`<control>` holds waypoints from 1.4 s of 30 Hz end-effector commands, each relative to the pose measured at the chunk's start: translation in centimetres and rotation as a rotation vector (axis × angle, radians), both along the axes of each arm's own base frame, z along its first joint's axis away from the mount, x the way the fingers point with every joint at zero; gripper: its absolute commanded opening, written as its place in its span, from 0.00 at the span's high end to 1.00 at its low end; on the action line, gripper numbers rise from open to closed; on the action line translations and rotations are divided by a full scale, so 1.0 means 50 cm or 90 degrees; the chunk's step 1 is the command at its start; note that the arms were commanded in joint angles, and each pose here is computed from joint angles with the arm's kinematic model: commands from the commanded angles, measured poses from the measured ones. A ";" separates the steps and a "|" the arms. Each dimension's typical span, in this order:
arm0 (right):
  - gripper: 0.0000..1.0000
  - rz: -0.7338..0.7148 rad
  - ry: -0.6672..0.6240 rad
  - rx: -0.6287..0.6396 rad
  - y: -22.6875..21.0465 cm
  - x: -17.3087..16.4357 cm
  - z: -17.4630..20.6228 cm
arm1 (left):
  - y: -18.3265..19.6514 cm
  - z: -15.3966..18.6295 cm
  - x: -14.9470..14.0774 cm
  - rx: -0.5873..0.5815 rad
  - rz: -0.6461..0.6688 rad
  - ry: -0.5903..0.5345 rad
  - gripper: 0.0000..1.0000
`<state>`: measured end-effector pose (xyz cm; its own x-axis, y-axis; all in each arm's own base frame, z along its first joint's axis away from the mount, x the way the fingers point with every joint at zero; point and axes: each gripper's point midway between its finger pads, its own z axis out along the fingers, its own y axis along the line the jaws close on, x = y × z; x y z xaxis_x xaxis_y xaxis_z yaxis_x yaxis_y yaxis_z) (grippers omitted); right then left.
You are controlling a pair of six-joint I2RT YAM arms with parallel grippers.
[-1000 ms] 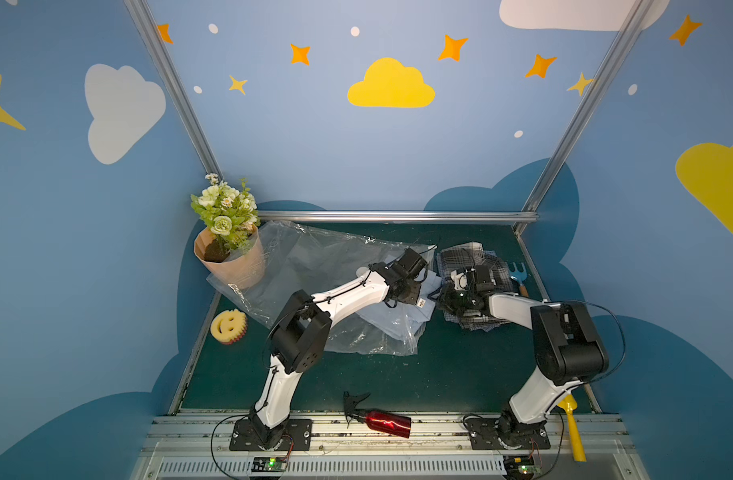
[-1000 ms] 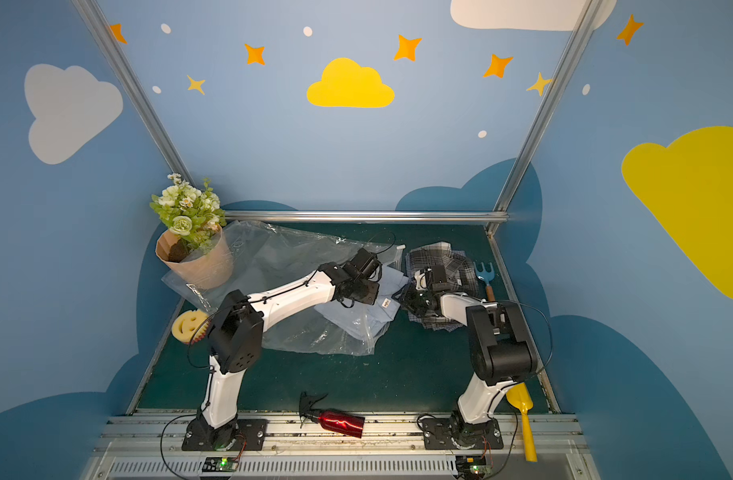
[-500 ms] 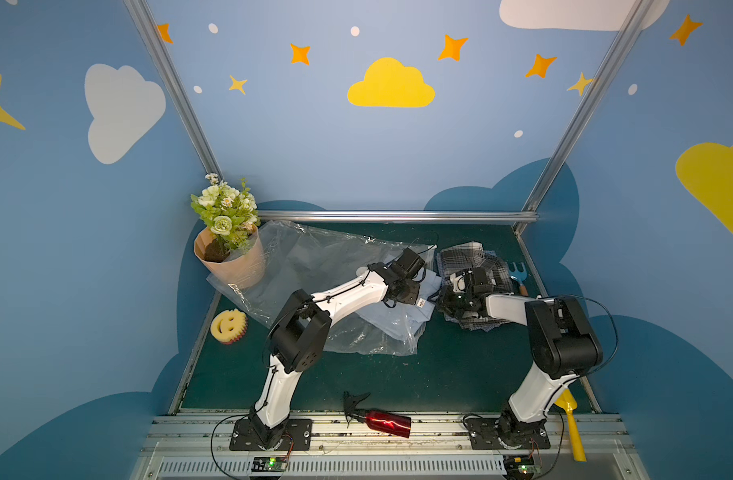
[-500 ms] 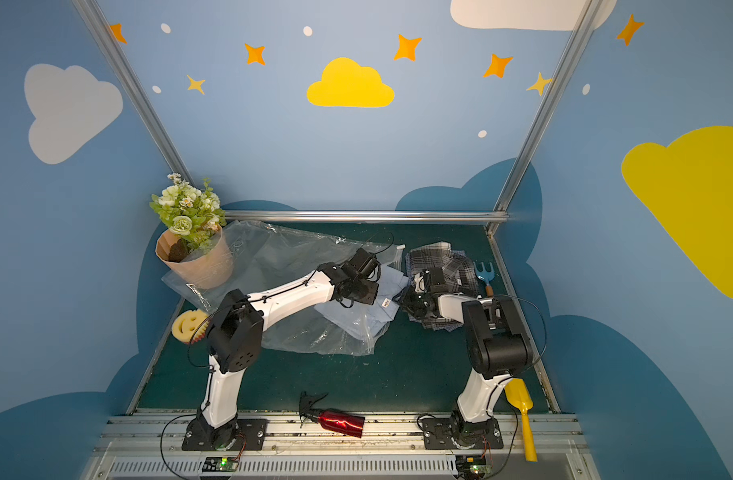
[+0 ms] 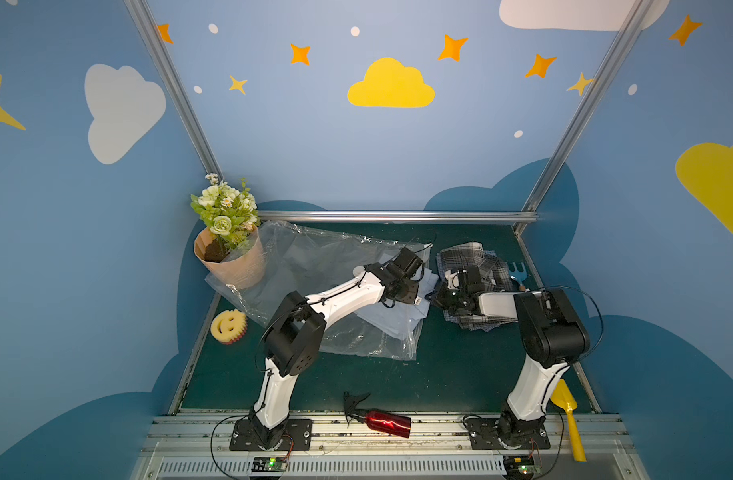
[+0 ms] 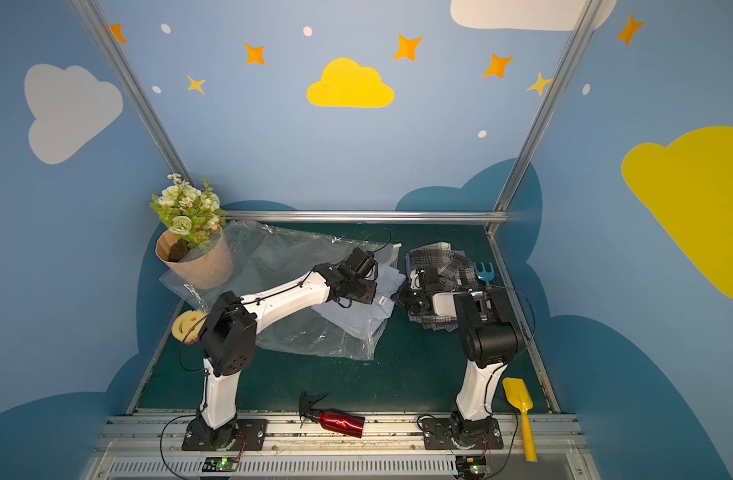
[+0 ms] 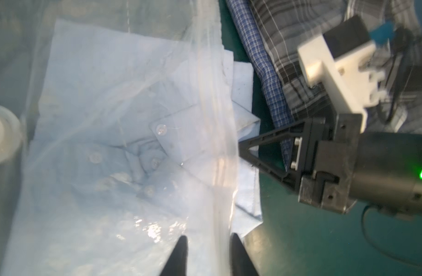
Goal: Take the shirt out of the vacuum bag
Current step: Take out the shirt from the vacuum bag.
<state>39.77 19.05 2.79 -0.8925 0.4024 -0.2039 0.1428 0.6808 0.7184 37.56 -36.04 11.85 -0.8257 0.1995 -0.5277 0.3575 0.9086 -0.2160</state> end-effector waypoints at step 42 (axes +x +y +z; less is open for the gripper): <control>1.00 0.048 -0.075 -0.024 -0.106 0.043 0.230 | 0.358 -0.251 0.168 -0.124 0.391 0.114 0.96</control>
